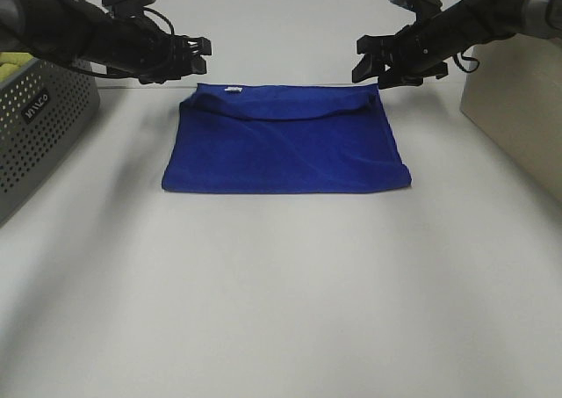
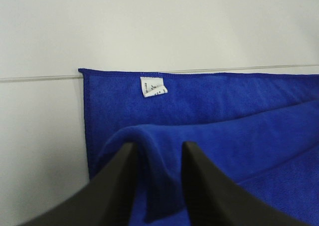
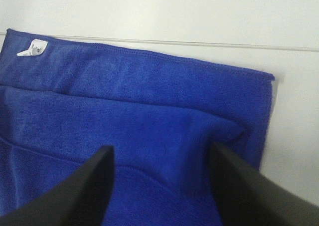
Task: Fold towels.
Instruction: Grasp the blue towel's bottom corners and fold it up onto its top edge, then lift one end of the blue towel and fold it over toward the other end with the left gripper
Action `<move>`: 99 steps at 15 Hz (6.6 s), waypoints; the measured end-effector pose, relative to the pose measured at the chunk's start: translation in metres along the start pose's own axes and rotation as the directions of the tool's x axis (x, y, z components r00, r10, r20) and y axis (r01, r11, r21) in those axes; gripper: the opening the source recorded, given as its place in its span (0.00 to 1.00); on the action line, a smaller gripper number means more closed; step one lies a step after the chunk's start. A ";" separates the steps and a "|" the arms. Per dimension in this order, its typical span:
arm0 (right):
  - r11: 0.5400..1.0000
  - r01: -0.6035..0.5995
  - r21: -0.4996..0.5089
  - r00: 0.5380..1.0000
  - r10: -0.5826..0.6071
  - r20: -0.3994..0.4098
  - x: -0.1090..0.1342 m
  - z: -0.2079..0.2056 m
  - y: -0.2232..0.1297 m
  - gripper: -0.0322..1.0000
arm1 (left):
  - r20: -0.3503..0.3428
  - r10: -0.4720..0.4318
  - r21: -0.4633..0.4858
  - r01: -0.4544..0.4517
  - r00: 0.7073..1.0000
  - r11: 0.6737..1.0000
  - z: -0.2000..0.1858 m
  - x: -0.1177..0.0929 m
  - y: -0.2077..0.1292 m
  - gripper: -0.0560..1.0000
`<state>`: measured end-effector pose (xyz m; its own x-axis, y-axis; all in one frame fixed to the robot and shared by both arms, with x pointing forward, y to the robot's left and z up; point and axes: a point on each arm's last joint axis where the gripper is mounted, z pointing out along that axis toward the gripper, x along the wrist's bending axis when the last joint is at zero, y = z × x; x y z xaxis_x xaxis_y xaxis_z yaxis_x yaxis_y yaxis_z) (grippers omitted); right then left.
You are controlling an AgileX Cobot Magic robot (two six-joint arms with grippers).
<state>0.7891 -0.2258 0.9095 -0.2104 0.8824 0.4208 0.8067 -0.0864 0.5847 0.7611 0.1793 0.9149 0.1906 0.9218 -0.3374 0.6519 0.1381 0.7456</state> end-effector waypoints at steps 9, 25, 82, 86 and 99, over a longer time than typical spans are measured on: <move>0.932 -0.019 0.362 0.999 0.001 0.050 0.000 -0.037 -0.017 0.76 | 0.045 -0.175 0.134 0.168 0.984 0.977 -0.010 0.006 -0.001 0.81; 0.793 -0.110 0.599 0.992 0.128 0.013 0.004 -0.015 -0.076 0.74 | -0.022 -0.275 0.552 0.241 0.961 0.798 -0.001 0.004 -0.059 0.70; 0.808 -0.128 0.575 0.990 0.068 0.125 0.050 -0.104 -0.079 0.84 | -0.144 -0.014 0.724 0.115 0.989 0.680 -0.044 -0.038 -0.062 0.82; 0.805 -0.122 0.581 0.990 0.053 0.134 0.048 -0.105 -0.080 0.84 | -0.066 -0.072 0.710 0.097 0.995 0.697 -0.024 -0.039 -0.076 0.82; 0.812 -0.119 0.572 0.989 0.049 0.137 0.048 -0.104 -0.079 0.84 | -0.149 0.159 0.735 0.002 0.976 0.678 -0.037 -0.023 -0.065 0.16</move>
<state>0.6581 -0.2251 0.9557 -0.0931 0.9324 0.3493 0.9956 0.0889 0.0280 0.6874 0.1620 0.8954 0.1803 0.9757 -0.1248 0.9819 -0.1709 0.0821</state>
